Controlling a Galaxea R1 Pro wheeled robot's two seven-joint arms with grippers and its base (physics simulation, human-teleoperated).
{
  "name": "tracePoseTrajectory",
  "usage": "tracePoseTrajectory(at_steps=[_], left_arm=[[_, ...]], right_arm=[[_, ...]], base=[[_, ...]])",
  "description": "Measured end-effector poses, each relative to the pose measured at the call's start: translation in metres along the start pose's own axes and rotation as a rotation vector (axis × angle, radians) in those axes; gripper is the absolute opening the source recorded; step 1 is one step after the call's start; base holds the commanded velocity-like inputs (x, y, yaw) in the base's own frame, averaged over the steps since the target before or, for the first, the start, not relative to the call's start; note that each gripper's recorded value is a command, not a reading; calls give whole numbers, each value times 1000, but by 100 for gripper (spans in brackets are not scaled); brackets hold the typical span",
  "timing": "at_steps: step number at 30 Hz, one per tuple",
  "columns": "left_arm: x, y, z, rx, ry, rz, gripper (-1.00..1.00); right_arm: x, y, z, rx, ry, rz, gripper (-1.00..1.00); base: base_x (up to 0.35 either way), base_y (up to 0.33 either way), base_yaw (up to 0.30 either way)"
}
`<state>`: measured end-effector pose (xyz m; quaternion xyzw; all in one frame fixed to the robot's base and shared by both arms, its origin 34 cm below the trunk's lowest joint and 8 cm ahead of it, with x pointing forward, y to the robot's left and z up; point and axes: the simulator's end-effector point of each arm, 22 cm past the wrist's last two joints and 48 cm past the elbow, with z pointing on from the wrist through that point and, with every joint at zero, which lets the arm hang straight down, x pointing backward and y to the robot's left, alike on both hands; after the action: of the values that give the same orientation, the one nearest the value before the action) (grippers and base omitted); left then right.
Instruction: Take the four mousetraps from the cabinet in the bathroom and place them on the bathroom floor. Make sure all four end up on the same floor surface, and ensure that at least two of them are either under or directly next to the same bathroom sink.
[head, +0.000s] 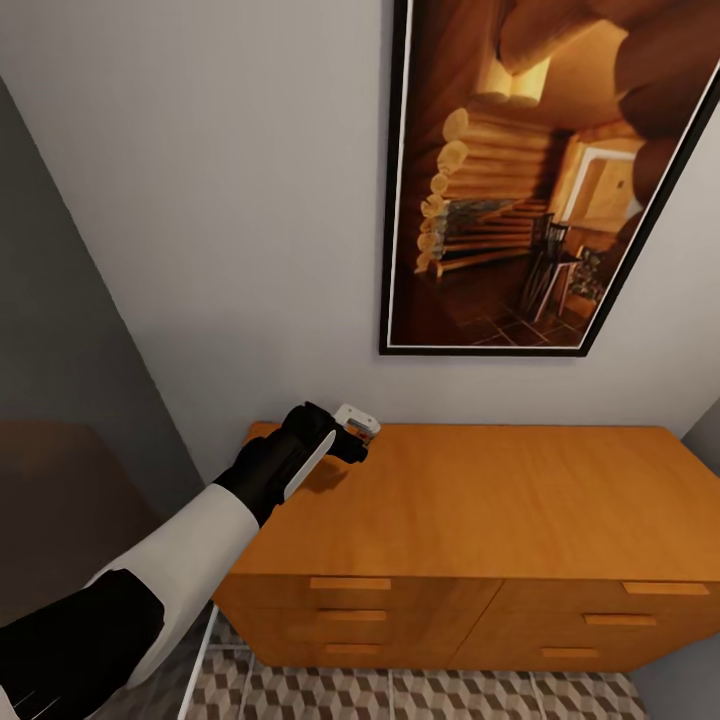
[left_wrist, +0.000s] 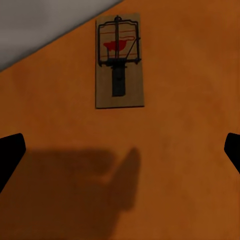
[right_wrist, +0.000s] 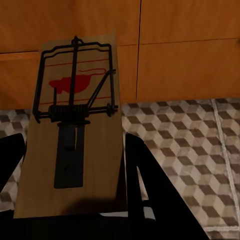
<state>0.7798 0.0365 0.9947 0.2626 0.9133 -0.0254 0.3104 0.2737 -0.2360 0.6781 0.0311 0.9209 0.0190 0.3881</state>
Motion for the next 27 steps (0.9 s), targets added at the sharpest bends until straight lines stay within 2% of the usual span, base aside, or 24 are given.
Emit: tracePoseTrajectory(at_steps=[16, 27], left_arm=[[6, -2, 8, 7, 13, -3, 100], [7, -2, 9, 8, 16, -2, 100]], right_arm=[[6, 0, -2, 1, 20, 1, -100], [7, 0, -2, 1, 22, 1, -100]], base=[[3, 0, 0], [151, 0, 0]])
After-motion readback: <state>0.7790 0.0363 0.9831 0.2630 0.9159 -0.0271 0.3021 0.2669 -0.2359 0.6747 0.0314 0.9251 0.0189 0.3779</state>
